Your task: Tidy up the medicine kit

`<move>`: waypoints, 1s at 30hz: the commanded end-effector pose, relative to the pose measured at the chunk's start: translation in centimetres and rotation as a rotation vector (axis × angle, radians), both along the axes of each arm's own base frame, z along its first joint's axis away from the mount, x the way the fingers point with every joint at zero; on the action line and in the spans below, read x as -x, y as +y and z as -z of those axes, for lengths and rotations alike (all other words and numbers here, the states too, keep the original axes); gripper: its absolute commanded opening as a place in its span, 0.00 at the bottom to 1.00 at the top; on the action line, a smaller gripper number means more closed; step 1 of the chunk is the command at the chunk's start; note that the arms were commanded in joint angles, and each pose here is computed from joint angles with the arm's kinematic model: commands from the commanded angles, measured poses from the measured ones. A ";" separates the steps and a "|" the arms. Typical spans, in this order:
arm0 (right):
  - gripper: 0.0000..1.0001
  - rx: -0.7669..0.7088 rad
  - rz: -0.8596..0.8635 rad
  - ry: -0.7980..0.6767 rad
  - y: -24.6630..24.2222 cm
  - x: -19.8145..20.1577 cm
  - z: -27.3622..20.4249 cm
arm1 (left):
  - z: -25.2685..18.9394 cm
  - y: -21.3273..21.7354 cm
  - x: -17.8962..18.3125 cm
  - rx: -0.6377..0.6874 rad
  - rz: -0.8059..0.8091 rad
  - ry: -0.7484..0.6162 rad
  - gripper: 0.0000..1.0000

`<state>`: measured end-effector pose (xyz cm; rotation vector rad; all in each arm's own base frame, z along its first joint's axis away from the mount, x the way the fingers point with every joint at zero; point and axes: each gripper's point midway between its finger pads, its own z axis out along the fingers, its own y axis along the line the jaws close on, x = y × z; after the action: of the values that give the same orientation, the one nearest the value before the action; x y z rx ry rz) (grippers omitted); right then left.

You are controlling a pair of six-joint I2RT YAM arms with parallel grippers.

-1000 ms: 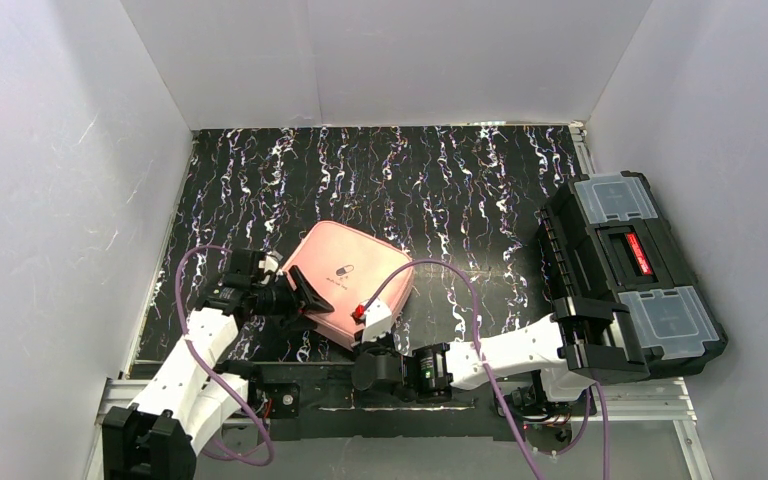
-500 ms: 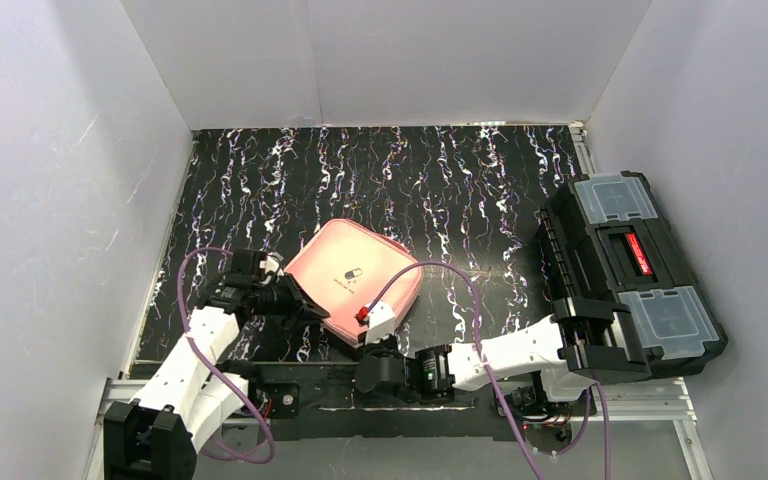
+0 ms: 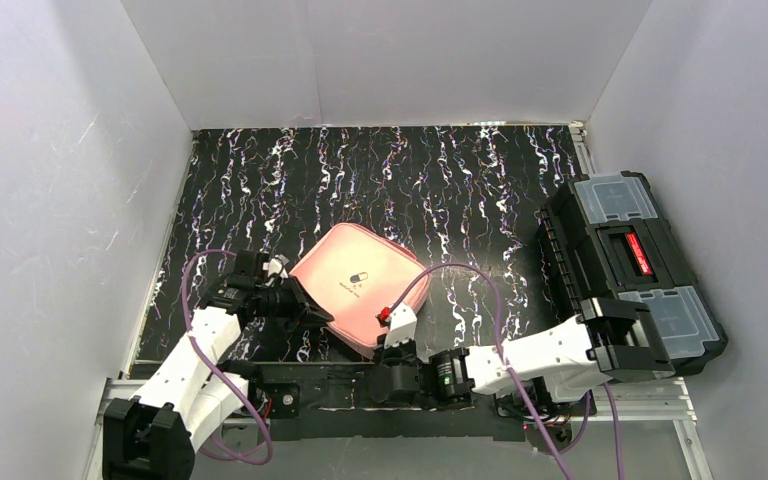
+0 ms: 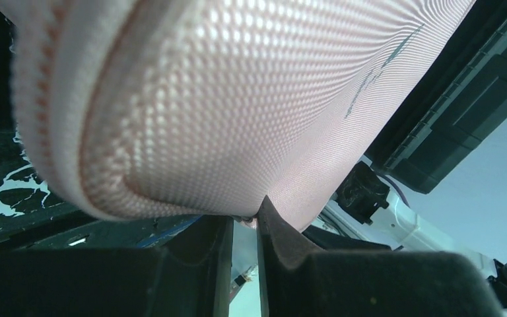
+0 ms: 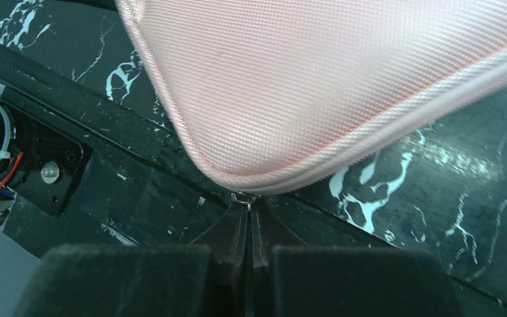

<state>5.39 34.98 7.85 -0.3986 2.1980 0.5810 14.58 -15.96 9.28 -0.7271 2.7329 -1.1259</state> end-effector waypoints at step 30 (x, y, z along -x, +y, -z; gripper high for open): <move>0.01 0.308 0.356 -0.005 -17.8 -10.1 1.7 | -1.7 -0.4 -1.6 -0.003 0.187 -0.110 0.00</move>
<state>13.48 22.83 7.49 -0.1236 2.2652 0.3361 15.20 -16.84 10.16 -0.4791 2.7945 -1.1930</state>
